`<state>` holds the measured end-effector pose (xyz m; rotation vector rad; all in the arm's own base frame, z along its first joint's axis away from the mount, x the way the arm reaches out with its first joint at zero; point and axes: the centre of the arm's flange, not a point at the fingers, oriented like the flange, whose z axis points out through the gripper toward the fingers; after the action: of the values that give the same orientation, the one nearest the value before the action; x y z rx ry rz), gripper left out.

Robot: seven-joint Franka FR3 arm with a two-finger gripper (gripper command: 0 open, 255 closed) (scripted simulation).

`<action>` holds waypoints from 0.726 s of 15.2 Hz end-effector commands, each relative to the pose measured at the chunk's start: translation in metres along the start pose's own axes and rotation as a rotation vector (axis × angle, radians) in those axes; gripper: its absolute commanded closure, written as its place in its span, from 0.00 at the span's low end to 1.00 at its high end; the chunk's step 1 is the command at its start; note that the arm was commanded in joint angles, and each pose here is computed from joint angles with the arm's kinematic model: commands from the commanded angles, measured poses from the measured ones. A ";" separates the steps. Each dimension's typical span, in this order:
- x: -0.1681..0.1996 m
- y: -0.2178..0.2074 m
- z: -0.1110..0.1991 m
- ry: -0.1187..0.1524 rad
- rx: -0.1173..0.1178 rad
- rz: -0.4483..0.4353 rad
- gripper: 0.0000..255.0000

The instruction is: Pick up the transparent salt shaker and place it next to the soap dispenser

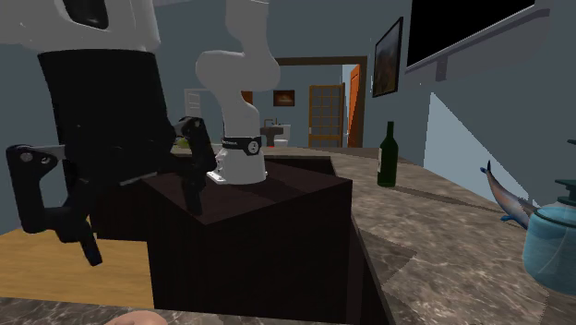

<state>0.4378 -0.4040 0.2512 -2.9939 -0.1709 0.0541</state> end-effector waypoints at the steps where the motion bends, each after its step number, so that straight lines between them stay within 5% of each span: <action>1: 0.005 0.023 0.015 0.005 0.004 -0.004 0.00; 11: 0.014 0.053 0.071 0.010 0.009 -0.009 0.00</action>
<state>0.4566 -0.4451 0.1772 -2.9834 -0.1824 0.0396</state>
